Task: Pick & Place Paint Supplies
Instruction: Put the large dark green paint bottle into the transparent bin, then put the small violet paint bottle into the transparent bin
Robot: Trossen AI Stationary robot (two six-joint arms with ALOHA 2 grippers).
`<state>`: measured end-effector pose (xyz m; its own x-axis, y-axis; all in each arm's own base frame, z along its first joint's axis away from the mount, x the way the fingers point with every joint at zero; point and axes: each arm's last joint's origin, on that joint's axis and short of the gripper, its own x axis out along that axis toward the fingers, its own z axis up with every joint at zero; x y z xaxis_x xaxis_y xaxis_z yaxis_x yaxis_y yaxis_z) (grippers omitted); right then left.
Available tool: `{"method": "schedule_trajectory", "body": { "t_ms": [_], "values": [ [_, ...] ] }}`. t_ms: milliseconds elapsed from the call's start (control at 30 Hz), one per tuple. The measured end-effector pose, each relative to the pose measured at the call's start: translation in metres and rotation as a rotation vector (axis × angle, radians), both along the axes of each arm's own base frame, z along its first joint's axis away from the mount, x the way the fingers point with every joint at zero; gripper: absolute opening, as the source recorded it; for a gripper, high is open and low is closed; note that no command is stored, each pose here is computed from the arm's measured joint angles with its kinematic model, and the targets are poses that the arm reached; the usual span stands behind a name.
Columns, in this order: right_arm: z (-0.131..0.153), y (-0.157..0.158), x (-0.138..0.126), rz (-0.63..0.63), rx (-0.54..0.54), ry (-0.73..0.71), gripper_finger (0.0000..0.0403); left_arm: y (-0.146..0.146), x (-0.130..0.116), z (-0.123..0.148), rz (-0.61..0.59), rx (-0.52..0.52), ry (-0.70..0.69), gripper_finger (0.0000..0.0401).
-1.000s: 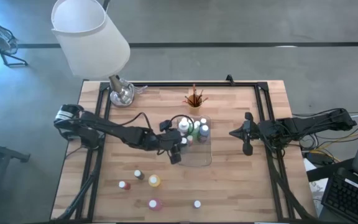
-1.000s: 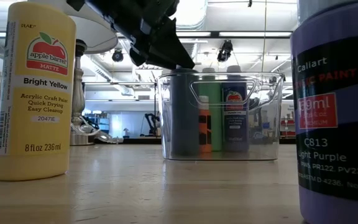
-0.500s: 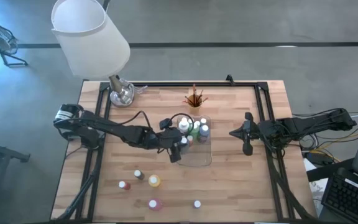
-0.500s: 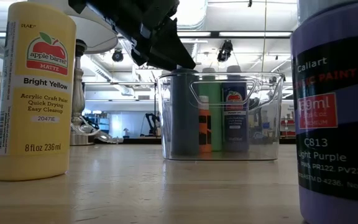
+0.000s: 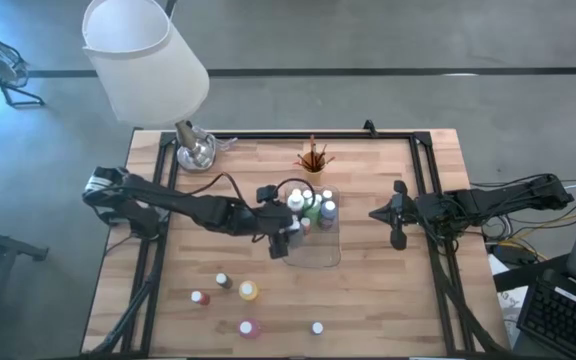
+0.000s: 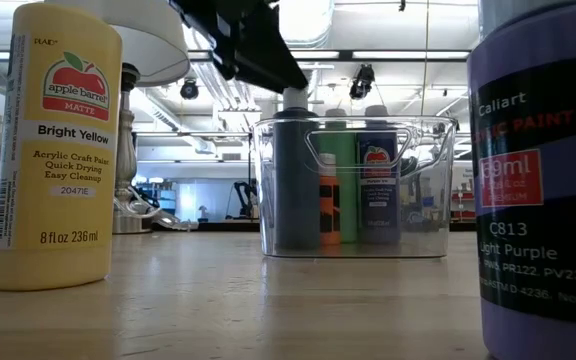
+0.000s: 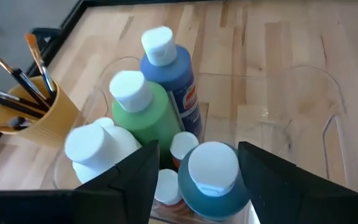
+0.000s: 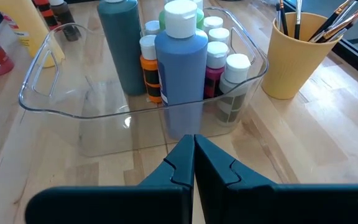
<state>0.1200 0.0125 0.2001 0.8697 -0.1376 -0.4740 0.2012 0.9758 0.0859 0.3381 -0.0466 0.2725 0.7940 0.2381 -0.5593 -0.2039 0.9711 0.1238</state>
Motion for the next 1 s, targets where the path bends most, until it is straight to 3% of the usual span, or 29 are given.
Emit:
{"method": "schedule_trajectory", "body": {
  "t_ms": [133,267,400,533,733,1000],
  "values": [
    [0.000,0.000,0.000,-0.004,0.011,-0.002,0.0008,0.001,-0.006,0.009,-0.012,0.016,-0.009,0.0222],
    [0.001,0.001,0.001,0.003,0.070,-0.016,0.0008,0.004,-0.025,0.035,-0.030,-0.006,-0.075,0.0222],
    [0.009,0.006,0.007,0.131,0.111,-0.100,0.0008,0.002,-0.053,0.068,-0.053,-0.029,-0.177,0.0222],
    [0.016,0.015,0.019,0.251,0.064,-0.189,0.0008,0.001,-0.084,0.099,-0.073,-0.069,-0.300,0.0222],
    [0.016,0.032,0.041,0.286,0.031,-0.169,0.0009,0.005,-0.123,0.128,-0.068,-0.153,-0.441,0.0222],
    [0.032,0.088,0.074,0.363,-0.036,-0.103,0.0009,0.012,-0.152,0.146,-0.068,-0.179,-0.539,0.0223]
  ]
}}
